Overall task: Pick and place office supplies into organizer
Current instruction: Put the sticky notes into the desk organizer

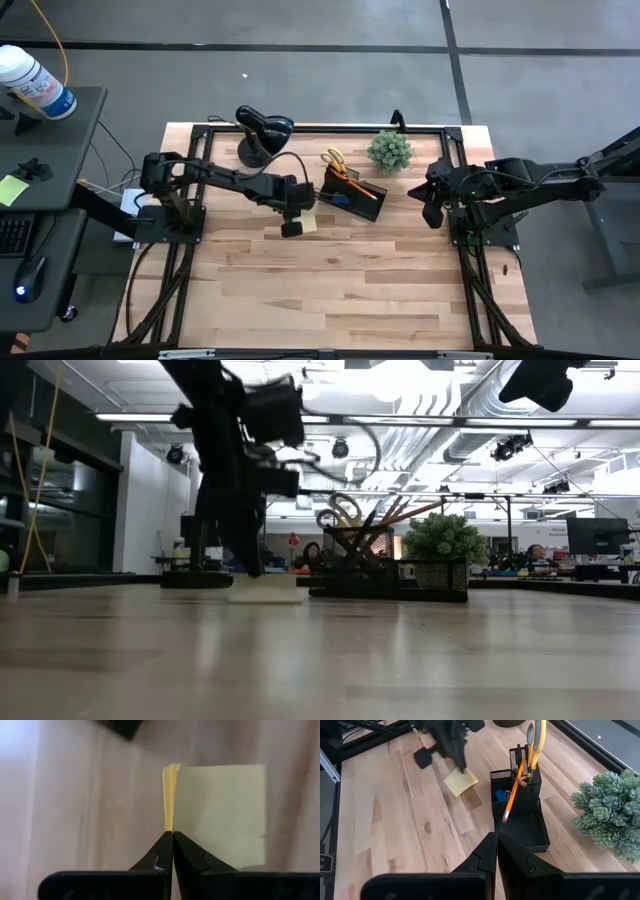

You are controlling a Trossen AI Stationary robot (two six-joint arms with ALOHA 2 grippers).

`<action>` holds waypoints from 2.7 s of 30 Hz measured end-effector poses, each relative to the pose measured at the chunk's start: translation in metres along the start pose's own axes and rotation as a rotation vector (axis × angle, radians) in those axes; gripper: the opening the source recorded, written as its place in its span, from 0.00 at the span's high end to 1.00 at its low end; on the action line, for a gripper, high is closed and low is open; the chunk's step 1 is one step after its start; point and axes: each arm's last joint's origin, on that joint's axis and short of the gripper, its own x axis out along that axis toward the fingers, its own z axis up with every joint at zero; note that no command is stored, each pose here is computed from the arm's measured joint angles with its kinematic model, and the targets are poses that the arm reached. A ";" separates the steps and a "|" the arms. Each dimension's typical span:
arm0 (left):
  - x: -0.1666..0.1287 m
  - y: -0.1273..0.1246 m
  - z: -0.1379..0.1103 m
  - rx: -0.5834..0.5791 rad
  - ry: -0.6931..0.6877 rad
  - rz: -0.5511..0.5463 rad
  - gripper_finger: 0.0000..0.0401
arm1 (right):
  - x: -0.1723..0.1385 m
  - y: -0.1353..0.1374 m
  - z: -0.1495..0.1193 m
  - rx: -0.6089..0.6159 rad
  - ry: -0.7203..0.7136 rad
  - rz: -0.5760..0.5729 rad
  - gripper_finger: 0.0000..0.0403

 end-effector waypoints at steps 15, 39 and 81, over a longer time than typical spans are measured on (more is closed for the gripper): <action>-0.049 -0.057 0.018 0.000 -0.211 -0.047 1.00 | -0.010 -0.006 -0.002 -0.028 -0.036 -0.023 0.97; -0.098 -0.052 0.053 0.137 -0.297 0.010 1.00 | -0.023 -0.013 -0.006 -0.036 -0.069 -0.020 0.97; 0.022 -0.007 0.055 0.281 0.011 -0.216 0.71 | -0.023 -0.012 -0.006 -0.015 -0.072 -0.008 0.97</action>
